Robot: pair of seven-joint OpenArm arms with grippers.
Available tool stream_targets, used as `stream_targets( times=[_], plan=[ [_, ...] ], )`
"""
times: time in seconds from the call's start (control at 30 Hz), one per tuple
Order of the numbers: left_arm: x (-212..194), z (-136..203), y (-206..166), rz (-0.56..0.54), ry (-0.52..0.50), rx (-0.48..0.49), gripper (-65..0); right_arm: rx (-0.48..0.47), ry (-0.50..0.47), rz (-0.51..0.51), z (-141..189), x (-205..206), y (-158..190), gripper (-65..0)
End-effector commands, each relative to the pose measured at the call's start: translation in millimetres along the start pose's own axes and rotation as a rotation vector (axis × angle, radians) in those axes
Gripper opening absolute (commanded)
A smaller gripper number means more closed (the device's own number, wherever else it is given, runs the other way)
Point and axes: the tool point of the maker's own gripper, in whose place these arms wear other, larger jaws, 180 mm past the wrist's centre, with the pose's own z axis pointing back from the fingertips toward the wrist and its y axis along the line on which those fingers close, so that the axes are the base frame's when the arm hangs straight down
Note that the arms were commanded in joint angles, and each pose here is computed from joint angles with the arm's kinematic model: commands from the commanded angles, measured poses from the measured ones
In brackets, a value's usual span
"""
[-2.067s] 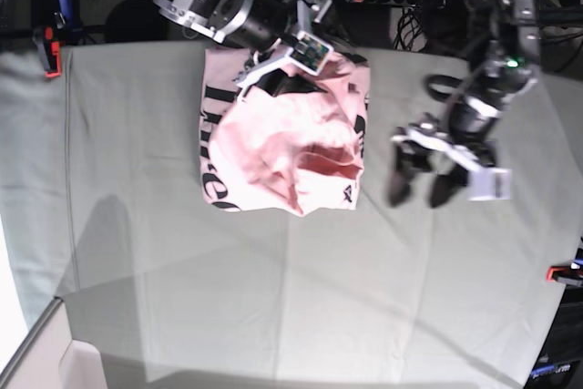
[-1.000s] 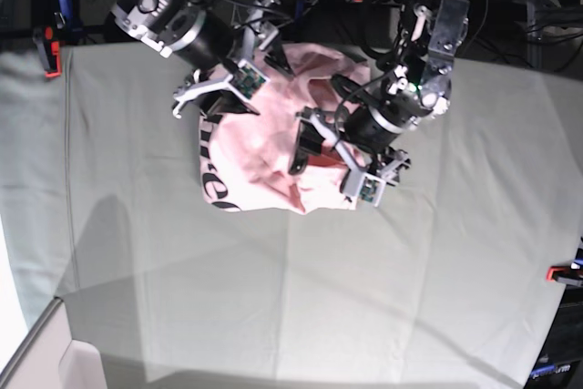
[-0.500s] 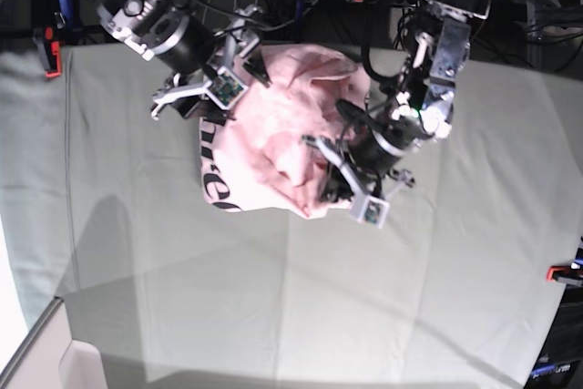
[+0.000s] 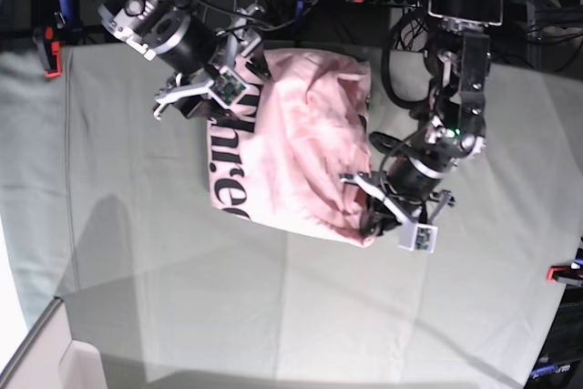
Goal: Layout the t-shirt on the table in an organized manner, then fold the t-shirt properly
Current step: 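Pull the bundle edges apart with both grippers to flatten the fold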
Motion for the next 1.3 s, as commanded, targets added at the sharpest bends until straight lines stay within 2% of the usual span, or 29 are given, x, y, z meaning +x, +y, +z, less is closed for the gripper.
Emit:
stream_targets(
  times=[0.0,0.2,0.27,0.33,0.43,0.5,0.53,0.63,0.8,0.93,1.27],
  plan=[
    [15,-2,3,-0.004,-0.047,0.0,-53.8,0.002,-0.047,-0.004,2,11,0,-26.2],
    [5,-1,3,0.003,-0.026,0.001,-30.8,0.002,-0.048,-0.005,2,12,0,-26.2],
    [4,2,4,0.019,-0.028,0.002,-25.7,0.002,-0.048,-0.005,2,12,0,-26.2],
    [15,9,15,0.078,-0.072,0.015,-22.8,0.002,-0.048,-0.005,2,12,0,-26.2],
    [34,26,30,0.197,-0.16,0.025,-22.3,0.001,-0.049,-0.004,2,12,0,-26.2],
    [46,41,33,0.237,-0.21,0.018,-22.3,-0.001,-0.05,-0.004,2,12,-1,-26.2],
    [42,47,30,0.244,-0.203,0.006,-22.3,-0.001,-0.052,-0.003,1,13,-2,-26.2],
    [20,62,14,0.278,-0.129,-0.034,-22.3,-0.043,-0.054,-0.007,2,14,-17,-26.2],
    [-36,84,7,0.338,-0.011,-0.022,-22.3,-0.122,-0.059,-0.039,5,14,-43,-26.2],
    [-64,98,-4,0.361,0.055,-0.024,-22.3,-0.186,-0.076,-0.081,7,18,-62,-26.2],
    [-89,93,-73,0.331,0.158,-0.196,-22.3,-0.202,-0.099,-0.116,4,26,-63,-26.2]
  ],
)
